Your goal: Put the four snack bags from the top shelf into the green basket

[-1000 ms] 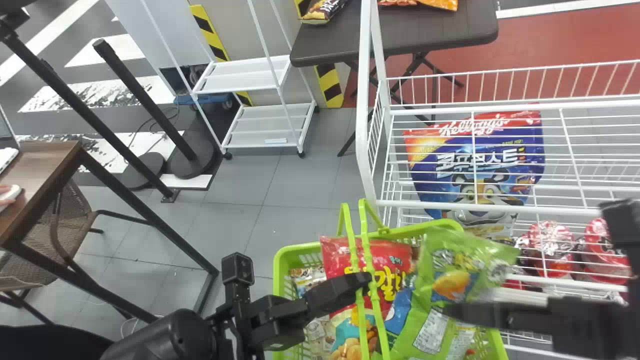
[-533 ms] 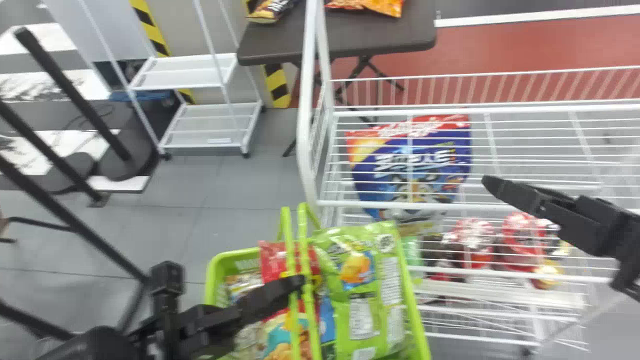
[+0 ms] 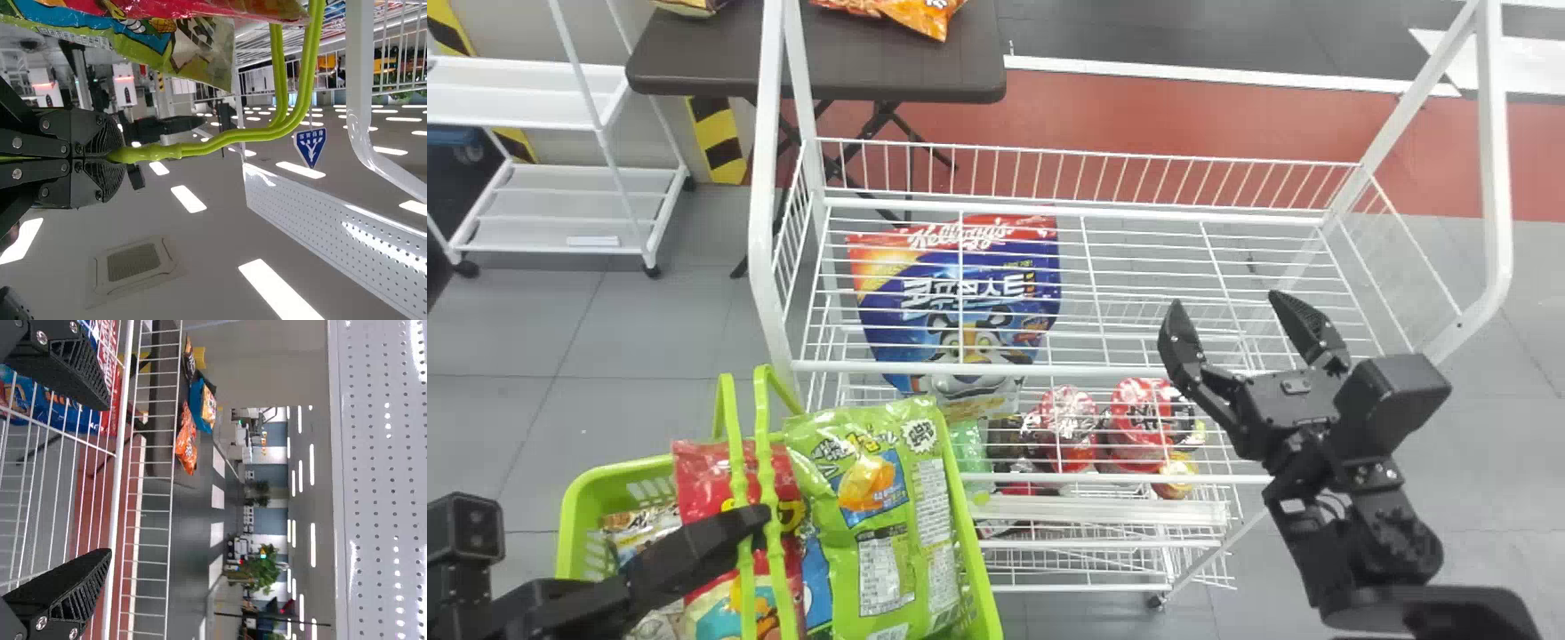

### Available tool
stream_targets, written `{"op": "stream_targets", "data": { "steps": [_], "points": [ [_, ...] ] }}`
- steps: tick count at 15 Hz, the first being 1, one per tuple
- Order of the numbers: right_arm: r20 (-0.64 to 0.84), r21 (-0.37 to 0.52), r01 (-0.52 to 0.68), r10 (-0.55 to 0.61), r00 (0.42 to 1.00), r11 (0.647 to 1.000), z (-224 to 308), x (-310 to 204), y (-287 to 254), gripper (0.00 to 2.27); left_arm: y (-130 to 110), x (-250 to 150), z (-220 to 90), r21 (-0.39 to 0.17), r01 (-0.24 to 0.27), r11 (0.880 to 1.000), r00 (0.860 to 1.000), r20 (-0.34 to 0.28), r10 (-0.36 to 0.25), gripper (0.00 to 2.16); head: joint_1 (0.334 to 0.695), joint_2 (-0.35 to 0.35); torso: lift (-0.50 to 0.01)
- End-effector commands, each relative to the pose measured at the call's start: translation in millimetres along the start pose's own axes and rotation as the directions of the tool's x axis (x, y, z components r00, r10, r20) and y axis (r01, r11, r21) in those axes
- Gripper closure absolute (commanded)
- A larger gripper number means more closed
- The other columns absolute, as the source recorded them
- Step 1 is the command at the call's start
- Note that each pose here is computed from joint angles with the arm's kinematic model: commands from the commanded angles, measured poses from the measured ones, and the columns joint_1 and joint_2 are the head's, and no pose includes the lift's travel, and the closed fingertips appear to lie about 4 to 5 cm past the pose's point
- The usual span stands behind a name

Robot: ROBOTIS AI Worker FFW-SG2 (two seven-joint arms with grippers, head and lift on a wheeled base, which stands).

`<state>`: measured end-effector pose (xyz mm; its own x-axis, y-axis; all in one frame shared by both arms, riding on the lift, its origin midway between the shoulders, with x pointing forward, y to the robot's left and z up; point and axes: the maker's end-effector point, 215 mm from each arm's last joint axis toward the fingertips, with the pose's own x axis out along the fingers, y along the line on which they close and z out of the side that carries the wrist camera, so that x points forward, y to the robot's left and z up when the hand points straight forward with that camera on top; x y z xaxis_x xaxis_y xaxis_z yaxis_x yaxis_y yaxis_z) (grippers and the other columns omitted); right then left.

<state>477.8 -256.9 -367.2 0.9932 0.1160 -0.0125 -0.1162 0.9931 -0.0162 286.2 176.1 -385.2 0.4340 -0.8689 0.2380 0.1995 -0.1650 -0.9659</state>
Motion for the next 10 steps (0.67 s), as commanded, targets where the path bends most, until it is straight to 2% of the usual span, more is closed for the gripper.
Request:
{"op": "stream_targets", "data": {
  "steps": [1,4,10],
  "points": [
    [-0.003,0.012,0.036,-0.036,0.999,0.999,-16.9,-11.3,-10.5,0.05,-3.0,-0.5,0.0,0.0,0.013,1.0,1.0,0.0,-0.013,2.15,0.695,-0.118,0.0],
    [-0.025,0.032,0.041,-0.04,0.999,0.999,-29.4,-20.1,-3.2,0.05,-5.6,-0.3,0.8,-0.001,0.024,1.0,1.0,0.001,-0.024,2.15,0.695,-0.138,0.0],
    [-0.038,0.039,0.044,-0.043,0.998,0.998,-33.9,-19.8,1.3,0.06,4.1,-6.6,-3.6,-0.013,0.018,1.0,1.0,0.017,-0.018,2.15,0.695,-0.122,0.0]
  ]
}}
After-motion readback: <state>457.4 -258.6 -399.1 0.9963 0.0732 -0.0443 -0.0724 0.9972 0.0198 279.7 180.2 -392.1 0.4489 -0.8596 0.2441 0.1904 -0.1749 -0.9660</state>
